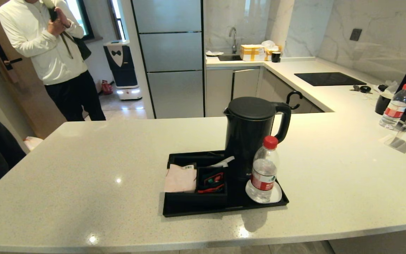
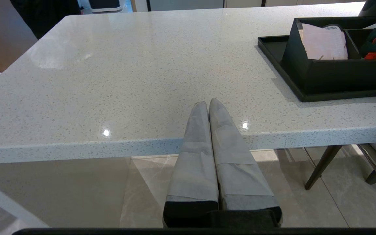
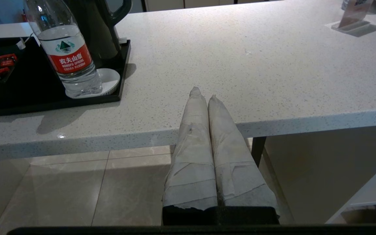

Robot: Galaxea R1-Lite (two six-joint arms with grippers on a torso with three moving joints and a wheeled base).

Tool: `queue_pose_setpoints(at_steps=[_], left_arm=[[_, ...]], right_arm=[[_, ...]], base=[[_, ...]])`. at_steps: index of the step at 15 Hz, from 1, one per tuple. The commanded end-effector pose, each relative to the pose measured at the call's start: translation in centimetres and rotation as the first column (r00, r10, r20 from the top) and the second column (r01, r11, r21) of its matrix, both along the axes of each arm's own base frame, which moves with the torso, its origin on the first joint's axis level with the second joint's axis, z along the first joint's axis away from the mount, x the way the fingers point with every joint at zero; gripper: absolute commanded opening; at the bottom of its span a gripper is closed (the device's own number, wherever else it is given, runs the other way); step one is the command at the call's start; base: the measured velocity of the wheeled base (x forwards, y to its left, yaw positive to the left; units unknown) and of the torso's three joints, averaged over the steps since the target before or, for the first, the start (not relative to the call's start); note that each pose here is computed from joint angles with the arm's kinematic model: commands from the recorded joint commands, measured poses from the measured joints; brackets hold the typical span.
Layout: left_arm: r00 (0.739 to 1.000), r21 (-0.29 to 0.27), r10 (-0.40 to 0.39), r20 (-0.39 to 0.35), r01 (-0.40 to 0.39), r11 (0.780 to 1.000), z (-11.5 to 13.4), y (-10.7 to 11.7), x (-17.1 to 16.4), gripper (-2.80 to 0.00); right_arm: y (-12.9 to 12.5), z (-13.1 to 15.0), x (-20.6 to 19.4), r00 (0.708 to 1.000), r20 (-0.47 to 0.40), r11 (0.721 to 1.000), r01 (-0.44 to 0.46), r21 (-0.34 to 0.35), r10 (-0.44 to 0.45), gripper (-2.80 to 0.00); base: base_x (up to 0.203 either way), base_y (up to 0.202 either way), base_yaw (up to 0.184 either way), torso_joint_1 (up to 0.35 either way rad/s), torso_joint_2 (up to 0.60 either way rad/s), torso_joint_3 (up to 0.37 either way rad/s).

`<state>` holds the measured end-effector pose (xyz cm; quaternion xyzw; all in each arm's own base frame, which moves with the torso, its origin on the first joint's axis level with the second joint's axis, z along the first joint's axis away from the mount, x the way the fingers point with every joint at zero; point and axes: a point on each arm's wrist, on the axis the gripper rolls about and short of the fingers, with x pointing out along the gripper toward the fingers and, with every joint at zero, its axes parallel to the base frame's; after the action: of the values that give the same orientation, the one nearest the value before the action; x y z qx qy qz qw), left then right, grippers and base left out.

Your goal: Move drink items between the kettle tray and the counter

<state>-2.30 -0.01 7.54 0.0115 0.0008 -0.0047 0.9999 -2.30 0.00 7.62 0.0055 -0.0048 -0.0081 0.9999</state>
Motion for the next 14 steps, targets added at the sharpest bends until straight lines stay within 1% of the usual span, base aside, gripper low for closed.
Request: queue_pose_setpoints(at_steps=[1,14], left_arm=[[1.000,0.000,0.000,-0.001,0.000,1.000,0.00,0.00,0.01,-2.80],[1.000,0.000,0.000,-0.001,0.000,1.000,0.00,0.00,0.01,-2.80]], right_arm=[[0.00,-0.03,0.03,1.000,-0.003,1.000,-0.001,0.000,0.001,-2.80],[0.00,-0.02,0.03,1.000,-0.002,1.000,-0.002,-0.002,0.002,-2.80]], base=[[0.000,0.000,0.000,0.000,0.00,0.000],[0.000,0.000,0.000,0.000,0.00,0.000]])
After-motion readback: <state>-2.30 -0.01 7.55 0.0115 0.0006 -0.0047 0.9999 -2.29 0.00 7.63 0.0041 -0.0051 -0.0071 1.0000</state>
